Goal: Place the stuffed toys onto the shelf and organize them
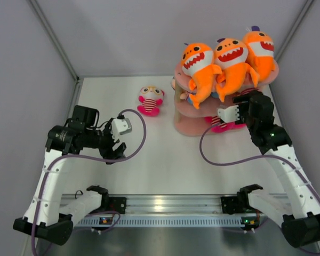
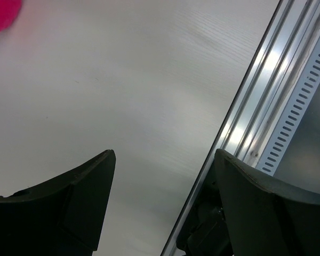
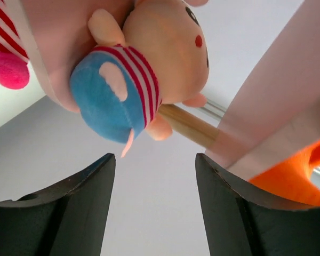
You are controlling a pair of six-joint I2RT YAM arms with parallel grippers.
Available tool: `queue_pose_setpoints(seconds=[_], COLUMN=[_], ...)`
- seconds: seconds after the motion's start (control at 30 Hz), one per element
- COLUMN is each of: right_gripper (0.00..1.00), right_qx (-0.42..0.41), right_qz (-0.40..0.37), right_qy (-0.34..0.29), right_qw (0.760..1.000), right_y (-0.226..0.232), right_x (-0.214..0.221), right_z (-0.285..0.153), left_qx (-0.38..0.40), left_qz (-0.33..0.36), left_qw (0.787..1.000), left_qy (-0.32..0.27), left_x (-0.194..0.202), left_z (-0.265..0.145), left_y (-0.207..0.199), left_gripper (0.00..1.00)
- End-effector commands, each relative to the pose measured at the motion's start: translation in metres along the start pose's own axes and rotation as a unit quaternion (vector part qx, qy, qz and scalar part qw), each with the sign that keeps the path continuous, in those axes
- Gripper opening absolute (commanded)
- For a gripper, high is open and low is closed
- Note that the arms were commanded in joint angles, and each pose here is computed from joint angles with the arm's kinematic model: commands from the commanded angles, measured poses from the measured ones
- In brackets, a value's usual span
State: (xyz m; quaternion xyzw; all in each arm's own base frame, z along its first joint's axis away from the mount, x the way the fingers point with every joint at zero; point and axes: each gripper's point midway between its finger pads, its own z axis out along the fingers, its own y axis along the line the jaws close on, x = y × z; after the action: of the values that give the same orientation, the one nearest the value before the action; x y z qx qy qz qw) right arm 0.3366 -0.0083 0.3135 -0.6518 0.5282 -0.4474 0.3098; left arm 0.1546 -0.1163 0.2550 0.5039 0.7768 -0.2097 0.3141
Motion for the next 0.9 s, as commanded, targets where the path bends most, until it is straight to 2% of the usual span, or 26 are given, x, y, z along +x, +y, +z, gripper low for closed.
queue_pose_setpoints(seconds=[0.0, 0.1, 0.23, 0.33, 0.37, 0.43, 0.5, 0.53, 0.57, 0.6, 0.67, 0.7, 0.73, 0.87], right_gripper=[0.62, 0.63, 0.63, 0.63, 0.63, 0.63, 0.64, 0.64, 0.64, 0.64, 0.65, 0.66, 0.66, 0.66], right_qx=[0.021, 0.039, 0.027, -0.002, -0.004, -0.007, 0.008, 0.016, 0.033, 0.044, 0.066, 0.067, 0.069, 0.056], right_qz=[0.034, 0.078, 0.129, 0.175, 0.190, 0.225, 0.259, 0.270, 0.281, 0.297, 0.306, 0.303, 0.301, 0.300], right_qy=[-0.018, -0.053, -0.109, -0.151, -0.176, -0.199, -0.225, -0.234, -0.245, -0.262, -0.277, -0.280, -0.280, -0.278], right_qw=[0.999, 0.995, 0.985, 0.973, 0.966, 0.954, 0.939, 0.934, 0.927, 0.917, 0.908, 0.908, 0.909, 0.911], right_y=[-0.001, -0.009, -0.005, 0.009, 0.010, 0.015, 0.014, 0.012, 0.009, 0.006, 0.002, 0.004, 0.005, 0.009], right_x=[-0.002, -0.014, -0.038, -0.058, -0.067, -0.075, -0.081, -0.082, -0.081, -0.085, -0.083, -0.084, -0.083, -0.085], right_z=[-0.020, -0.040, -0.061, -0.069, -0.074, -0.079, -0.087, -0.090, -0.098, -0.103, -0.114, -0.113, -0.114, -0.113], left_qx=[-0.012, -0.038, -0.085, -0.120, -0.137, -0.137, -0.155, -0.152, -0.169, -0.190, -0.219, -0.237, -0.249, -0.265], left_qz=[-0.004, -0.039, -0.119, -0.183, -0.192, -0.224, -0.232, -0.254, -0.253, -0.259, -0.285, -0.286, -0.304, -0.316], left_qw=[1.000, 0.998, 0.989, 0.974, 0.970, 0.962, 0.958, 0.952, 0.951, 0.945, 0.931, 0.928, 0.918, 0.910], left_qy=[-0.020, -0.012, 0.007, 0.049, 0.053, 0.077, 0.072, 0.082, 0.061, 0.061, 0.060, 0.043, 0.056, 0.051], left_x=[-0.010, -0.012, -0.020, -0.019, -0.023, -0.021, -0.035, -0.032, -0.046, -0.045, -0.041, -0.046, -0.035, -0.041], left_z=[0.006, 0.013, 0.025, 0.052, 0.054, 0.079, 0.087, 0.105, 0.110, 0.115, 0.136, 0.143, 0.158, 0.189], left_y=[0.011, 0.029, 0.066, 0.111, 0.125, 0.146, 0.166, 0.176, 0.192, 0.205, 0.229, 0.245, 0.256, 0.292], left_gripper=[0.81, 0.80, 0.76, 0.63, 0.55, 0.52, 0.52, 0.54, 0.56, 0.60, 0.61, 0.63, 0.64, 0.67])
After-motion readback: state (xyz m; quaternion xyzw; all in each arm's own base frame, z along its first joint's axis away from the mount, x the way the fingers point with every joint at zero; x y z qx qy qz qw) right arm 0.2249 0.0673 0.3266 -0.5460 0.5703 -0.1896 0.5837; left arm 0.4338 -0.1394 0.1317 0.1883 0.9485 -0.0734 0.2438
